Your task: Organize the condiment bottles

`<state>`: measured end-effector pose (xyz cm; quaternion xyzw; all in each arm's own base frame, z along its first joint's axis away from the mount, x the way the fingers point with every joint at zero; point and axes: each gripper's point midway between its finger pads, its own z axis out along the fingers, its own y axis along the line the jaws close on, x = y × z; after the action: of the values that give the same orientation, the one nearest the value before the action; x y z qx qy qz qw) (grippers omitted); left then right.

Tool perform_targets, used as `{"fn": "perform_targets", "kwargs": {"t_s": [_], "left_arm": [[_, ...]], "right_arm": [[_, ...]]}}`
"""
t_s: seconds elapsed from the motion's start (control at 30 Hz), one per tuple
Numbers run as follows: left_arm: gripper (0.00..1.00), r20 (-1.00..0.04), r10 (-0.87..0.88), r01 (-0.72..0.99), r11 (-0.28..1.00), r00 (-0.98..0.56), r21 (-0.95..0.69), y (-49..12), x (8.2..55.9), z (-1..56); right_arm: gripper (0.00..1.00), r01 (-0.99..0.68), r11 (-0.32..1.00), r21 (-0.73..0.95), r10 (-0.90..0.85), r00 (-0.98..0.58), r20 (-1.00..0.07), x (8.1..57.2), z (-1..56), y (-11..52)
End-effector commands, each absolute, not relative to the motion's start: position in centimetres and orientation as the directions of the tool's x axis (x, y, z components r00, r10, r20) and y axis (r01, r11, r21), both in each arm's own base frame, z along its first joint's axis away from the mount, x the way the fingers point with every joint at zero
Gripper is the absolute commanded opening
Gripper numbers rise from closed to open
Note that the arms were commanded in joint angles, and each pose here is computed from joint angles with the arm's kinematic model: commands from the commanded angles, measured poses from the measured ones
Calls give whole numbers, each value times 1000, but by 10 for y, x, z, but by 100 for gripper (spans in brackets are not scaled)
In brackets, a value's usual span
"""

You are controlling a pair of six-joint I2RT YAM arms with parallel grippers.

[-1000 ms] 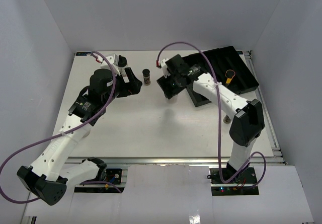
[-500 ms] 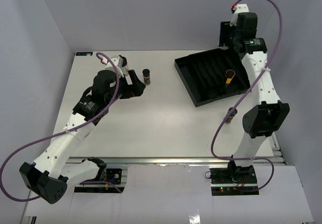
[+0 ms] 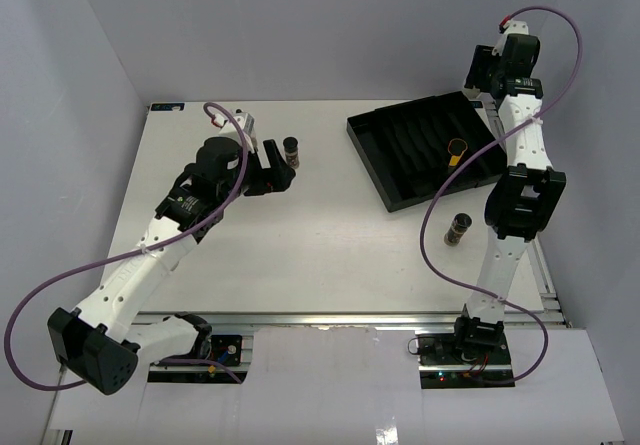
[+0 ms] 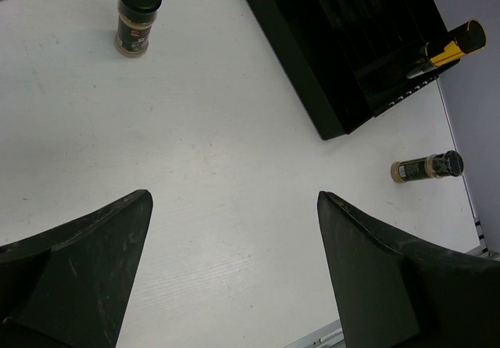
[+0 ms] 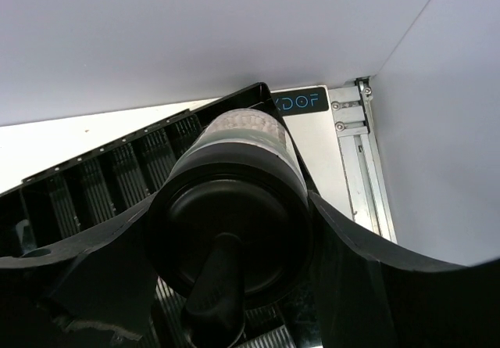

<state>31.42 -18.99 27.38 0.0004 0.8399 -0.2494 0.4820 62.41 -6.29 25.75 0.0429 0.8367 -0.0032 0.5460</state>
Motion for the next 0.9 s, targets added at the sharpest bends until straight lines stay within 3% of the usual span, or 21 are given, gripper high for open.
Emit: {"fn": "perform_targets", "kwargs": {"t_s": [0.0,0.5,0.87], "left_arm": [[98,-824,-239,272,866,-513,-420,-194,318,280],[98,-822,-212,266,878,-528,-397,-200,332,264],[98,-818,-204,247,889,-538,-384,-199,337,254]], "right_arm": [[8,27,998,63,68,-215,-974,650,303,-63],[8,80,995,62,86,-333,-939,678,198,-76],[8,158,985,75,131,-384,-914,679,166,-86]]}}
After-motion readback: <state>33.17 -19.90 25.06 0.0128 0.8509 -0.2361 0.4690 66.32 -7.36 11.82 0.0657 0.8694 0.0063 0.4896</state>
